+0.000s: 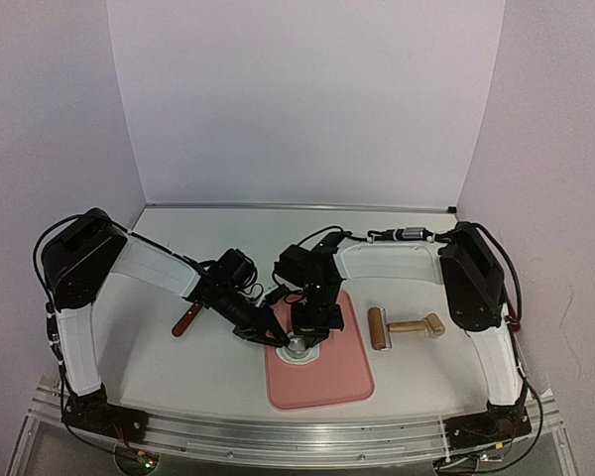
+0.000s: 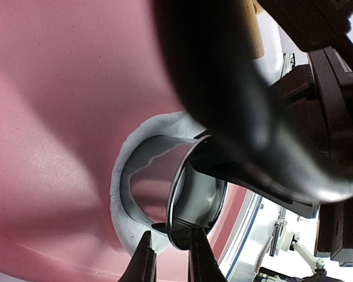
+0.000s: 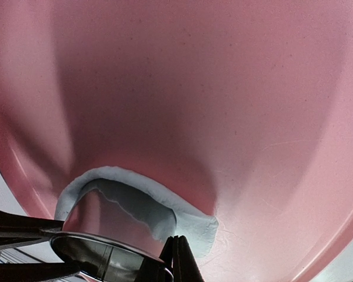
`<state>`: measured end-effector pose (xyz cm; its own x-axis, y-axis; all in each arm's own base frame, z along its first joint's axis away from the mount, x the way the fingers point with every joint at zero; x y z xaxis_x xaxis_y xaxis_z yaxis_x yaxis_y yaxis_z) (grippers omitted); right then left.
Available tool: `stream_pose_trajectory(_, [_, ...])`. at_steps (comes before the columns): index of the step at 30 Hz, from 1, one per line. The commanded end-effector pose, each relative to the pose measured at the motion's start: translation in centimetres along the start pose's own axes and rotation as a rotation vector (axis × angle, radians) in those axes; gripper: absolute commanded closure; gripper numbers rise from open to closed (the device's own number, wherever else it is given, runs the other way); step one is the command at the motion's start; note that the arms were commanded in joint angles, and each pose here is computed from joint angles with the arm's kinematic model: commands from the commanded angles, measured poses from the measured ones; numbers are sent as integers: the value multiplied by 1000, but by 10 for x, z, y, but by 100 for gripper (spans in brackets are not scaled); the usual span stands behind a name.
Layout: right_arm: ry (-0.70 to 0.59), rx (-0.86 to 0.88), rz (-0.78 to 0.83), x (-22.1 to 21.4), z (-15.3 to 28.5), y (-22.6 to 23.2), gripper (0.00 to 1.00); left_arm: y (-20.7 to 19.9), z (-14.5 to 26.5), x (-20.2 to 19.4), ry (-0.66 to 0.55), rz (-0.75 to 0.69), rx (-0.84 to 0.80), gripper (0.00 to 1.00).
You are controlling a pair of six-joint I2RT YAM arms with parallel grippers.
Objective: Roll out the dumpling wrappers from the dough
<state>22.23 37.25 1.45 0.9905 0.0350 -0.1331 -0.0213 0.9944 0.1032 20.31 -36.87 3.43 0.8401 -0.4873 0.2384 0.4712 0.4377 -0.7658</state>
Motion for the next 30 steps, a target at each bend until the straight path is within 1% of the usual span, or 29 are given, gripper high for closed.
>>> stream_pose_trajectory(1, [232,-279,-64,-50,-113,-71,100,95,-12,-108,279,245,358,89])
stream_pose_trajectory(10, [242,-315,-83,-56,-116,-84,100,100,-15,-108,286,252,366,89])
stream_pose_trajectory(13, [236,-310,-81,-54,-115,-81,100,99,-17,-109,293,260,357,90])
stream_pose_trajectory(16, [232,-305,-76,-51,-113,-78,100,95,-16,-109,275,279,342,90])
stream_pose_trajectory(22, [212,-262,-41,-39,-111,-58,100,98,-7,-114,266,293,401,91])
stream_pose_trajectory(26, [195,-240,-24,-29,-108,-44,100,99,-3,-108,257,282,428,91])
stream_pose_trajectory(30, [191,-283,-22,-30,-102,-52,100,97,-6,-96,253,263,426,91])
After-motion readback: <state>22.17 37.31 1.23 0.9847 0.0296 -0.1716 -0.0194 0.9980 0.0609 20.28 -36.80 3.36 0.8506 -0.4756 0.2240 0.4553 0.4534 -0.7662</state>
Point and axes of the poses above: each gripper's point midway between its finger pads, its own z axis back along the fingers, its own y axis along the line the jaws close on, x = y × z, the point moved 1 cm from there along z, back along the fingers, and after that the axes turned 4 degrees about -z, right-handed, at the moved point
